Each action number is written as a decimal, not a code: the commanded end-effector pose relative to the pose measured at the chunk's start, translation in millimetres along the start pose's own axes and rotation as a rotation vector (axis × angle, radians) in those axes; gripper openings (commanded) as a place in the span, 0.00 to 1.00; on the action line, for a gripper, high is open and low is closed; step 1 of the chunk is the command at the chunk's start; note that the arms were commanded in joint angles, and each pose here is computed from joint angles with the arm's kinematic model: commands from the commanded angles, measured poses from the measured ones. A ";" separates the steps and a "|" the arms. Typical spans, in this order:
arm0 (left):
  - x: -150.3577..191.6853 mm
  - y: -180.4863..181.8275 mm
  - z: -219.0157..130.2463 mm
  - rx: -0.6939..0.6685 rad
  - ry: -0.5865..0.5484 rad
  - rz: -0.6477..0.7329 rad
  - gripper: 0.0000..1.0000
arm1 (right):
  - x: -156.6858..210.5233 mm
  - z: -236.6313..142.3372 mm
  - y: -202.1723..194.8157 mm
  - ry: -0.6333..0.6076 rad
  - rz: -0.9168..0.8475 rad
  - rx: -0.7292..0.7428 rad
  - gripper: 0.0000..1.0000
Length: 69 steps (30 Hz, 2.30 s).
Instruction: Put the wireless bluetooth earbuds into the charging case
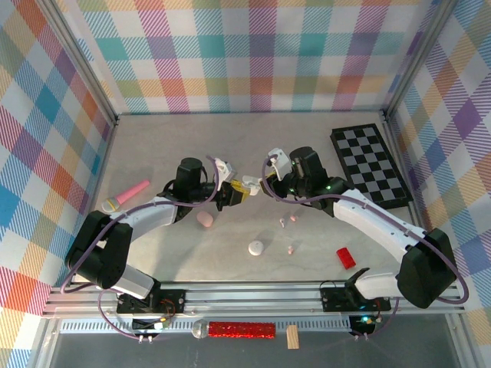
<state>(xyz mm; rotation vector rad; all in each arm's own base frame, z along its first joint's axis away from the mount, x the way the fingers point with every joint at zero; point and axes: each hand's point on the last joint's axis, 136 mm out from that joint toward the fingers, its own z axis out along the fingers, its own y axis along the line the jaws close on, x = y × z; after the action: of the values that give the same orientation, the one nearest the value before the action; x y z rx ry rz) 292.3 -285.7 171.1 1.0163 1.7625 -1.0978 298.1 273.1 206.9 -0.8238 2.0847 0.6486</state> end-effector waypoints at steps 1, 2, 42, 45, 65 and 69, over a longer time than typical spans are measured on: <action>-11.1 -11.3 3.1 0.060 -0.014 0.042 0.12 | -18.3 -0.7 9.1 -0.051 -0.042 -0.038 0.22; -11.2 -11.8 3.2 0.063 -0.014 0.043 0.12 | -16.3 0.4 9.0 -0.046 -0.038 -0.041 0.22; -30.4 -7.9 4.6 0.049 -0.108 0.032 0.13 | -29.0 -12.4 9.1 -0.104 0.063 -0.080 0.48; -28.1 -8.4 4.2 0.049 -0.112 0.050 0.13 | -42.2 -15.8 4.2 -0.151 0.140 -0.118 0.51; -42.2 -23.7 -2.9 0.107 -0.166 0.063 0.13 | -34.9 -9.4 41.1 -0.026 0.227 -0.495 0.75; -42.7 -21.8 -2.1 0.102 -0.165 0.050 0.13 | -30.9 -14.6 48.2 -0.005 0.210 -0.535 0.70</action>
<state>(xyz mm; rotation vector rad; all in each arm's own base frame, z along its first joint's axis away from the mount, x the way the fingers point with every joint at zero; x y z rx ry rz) 287.3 -296.9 199.8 0.9961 1.6223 -1.2219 295.1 297.0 233.6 -0.7672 2.0872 1.2424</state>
